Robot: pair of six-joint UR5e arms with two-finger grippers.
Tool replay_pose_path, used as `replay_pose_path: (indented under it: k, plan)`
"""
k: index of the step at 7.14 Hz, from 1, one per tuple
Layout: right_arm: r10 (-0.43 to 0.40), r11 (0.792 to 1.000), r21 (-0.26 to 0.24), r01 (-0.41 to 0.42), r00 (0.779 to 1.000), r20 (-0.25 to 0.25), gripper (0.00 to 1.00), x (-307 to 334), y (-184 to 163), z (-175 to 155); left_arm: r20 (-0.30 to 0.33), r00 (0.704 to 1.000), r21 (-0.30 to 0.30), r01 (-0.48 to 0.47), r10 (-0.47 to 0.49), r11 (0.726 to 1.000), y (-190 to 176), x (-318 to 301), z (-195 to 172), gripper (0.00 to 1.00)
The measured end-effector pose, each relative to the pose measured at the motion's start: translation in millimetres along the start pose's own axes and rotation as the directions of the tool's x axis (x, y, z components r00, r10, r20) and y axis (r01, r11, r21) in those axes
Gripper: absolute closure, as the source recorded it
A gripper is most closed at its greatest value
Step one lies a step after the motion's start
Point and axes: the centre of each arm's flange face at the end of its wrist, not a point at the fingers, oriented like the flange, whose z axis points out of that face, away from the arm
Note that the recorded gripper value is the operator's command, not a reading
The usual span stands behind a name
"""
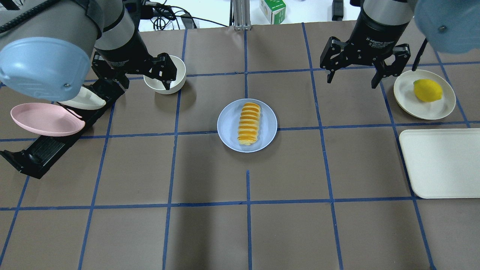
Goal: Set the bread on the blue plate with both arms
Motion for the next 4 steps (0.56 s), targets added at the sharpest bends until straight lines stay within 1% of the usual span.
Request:
replay_pose_path:
  k: [1, 4]
  plan:
    - [-0.003, 1.000, -0.005, 0.003, 1.000, -0.002, 0.00, 1.5, 6.5, 2.0, 0.000, 1.000, 0.000, 0.000, 0.000, 1.000, 0.0, 0.0, -0.2, 0.00]
    - [-0.008, 1.000, -0.008, 0.008, 1.000, -0.008, 0.00, 2.5, 10.2, 4.0, 0.000, 1.000, 0.001, 0.000, 0.000, 1.000, 0.3, 0.0, -0.8, 0.00]
